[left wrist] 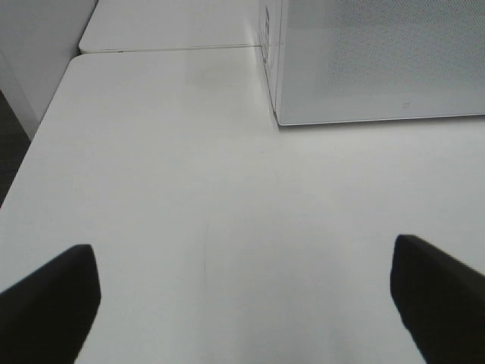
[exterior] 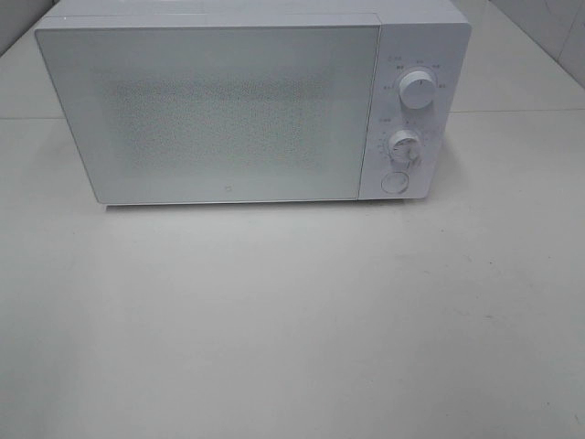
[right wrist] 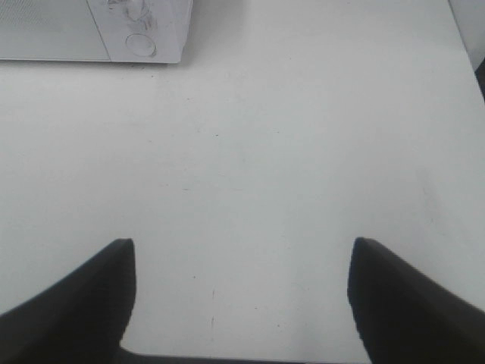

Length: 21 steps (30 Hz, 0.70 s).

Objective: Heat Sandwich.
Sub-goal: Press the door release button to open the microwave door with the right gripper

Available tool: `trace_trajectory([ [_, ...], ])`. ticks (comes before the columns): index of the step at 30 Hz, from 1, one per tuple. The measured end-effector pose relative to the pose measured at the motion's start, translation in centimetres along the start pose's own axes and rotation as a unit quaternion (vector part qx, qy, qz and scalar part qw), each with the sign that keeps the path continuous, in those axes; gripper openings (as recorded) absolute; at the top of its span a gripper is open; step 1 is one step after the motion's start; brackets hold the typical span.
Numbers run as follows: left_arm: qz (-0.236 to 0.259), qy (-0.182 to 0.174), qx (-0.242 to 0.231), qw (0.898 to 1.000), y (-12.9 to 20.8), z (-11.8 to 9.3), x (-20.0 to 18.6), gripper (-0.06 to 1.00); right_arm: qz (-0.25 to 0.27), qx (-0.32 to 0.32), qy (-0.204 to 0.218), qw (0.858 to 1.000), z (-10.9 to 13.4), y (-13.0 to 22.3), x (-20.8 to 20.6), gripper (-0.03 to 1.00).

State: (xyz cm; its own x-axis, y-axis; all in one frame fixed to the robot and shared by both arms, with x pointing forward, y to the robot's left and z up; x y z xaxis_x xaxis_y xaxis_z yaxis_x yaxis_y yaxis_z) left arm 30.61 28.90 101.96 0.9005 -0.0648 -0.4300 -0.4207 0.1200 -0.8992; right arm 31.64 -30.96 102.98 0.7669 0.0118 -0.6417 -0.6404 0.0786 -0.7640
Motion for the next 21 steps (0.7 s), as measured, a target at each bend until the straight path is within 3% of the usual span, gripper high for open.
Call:
trace_trajectory([
  [11,0.0,0.0,0.0,1.0,0.0,0.0,0.0,0.97,-0.052,0.034,0.012,0.998,-0.5,3.0,0.2,0.75],
  [21,0.0,0.0,0.0,1.0,0.0,0.0,0.0,0.97,-0.079,0.038,0.019,0.996,-0.6,3.0,-0.1,0.75],
])
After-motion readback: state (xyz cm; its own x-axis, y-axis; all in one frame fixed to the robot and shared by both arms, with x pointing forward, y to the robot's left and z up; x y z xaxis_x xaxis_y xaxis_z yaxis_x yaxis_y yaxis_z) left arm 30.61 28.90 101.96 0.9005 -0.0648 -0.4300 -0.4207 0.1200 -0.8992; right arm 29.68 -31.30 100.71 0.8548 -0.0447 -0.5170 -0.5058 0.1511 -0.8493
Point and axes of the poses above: a point on each arm's last joint axis where the gripper is mounted, x pointing out along that axis toward the gripper, z along the wrist's bending axis when the last joint is at zero, y = z × x, the point moved 8 cm from there along x, pointing out along that axis toward the gripper, and after that the axes turned 5 degrees about x, right-handed, at the moved point
